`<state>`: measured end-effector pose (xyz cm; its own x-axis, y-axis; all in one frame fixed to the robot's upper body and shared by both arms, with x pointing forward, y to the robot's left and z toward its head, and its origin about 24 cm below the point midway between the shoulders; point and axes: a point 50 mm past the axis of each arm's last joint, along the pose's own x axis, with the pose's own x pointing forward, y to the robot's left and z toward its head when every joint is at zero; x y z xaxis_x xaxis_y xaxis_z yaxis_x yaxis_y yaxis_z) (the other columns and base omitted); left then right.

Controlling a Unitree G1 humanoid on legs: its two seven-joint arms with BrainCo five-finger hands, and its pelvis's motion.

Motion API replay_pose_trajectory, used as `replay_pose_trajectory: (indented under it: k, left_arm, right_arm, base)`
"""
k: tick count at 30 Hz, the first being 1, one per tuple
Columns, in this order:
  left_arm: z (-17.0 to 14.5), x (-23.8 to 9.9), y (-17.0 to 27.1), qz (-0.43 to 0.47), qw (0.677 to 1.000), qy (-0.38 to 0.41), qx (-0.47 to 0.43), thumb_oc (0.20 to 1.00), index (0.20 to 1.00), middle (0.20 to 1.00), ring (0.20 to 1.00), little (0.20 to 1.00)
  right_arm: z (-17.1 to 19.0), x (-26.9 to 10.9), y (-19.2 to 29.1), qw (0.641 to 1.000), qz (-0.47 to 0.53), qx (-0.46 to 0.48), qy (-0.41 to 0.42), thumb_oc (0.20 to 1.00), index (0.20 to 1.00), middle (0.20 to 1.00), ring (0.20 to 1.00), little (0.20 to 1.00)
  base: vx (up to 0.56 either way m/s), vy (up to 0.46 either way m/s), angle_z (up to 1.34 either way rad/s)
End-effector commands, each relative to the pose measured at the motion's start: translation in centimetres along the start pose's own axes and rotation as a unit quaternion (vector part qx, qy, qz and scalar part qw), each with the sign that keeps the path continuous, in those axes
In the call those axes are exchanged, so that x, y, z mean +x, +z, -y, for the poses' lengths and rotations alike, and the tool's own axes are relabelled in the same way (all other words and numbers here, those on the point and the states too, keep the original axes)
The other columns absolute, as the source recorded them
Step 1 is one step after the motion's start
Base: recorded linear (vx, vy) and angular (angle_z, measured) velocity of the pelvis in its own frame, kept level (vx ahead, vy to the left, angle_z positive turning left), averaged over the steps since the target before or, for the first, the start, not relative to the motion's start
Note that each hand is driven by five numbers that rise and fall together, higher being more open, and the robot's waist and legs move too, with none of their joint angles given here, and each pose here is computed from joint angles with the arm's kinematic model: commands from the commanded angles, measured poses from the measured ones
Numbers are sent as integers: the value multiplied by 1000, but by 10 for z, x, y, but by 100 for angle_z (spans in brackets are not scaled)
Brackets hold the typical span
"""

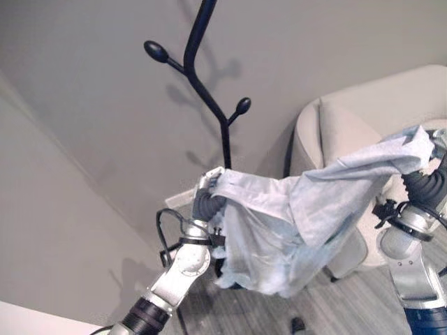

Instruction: Hang the clothes on the sofa on the clothes rack.

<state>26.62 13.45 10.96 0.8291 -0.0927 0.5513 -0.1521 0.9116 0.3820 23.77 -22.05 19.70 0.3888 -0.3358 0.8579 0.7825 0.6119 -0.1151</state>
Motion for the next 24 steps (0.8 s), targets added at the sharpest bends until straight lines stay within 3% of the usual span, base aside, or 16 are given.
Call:
replay_pose_trajectory:
  k: [1,5,11,14,24]
  left_arm:
    - [-11,19,26,98,995,27,11,200,200,200,200,200]
    - [-24,28,28,129,989,30,64,200,200,200,200,200]
    - [-47,67,50,215,963,69,146,200,200,200,200,200]
    - [-70,104,64,266,927,81,253,200,200,200,200,200]
    - [-115,158,77,254,880,110,387,200,200,200,200,200]
  right_arm:
    - [12,22,2,998,54,-29,-28,200,200,200,200,200]
    - [18,29,-2,996,73,-52,-2,200,200,200,200,200]
    - [18,62,4,988,134,-62,42,200,200,200,200,200]
    - [6,88,10,983,160,-42,82,200,200,200,200,200]
    - [-5,154,15,986,151,-47,60,200,200,200,200,200]
  base:
    - [129,-129,43]
    - [186,-167,16]
    - [131,-168,5]
    - [174,-242,27]
    - [68,-87,22]
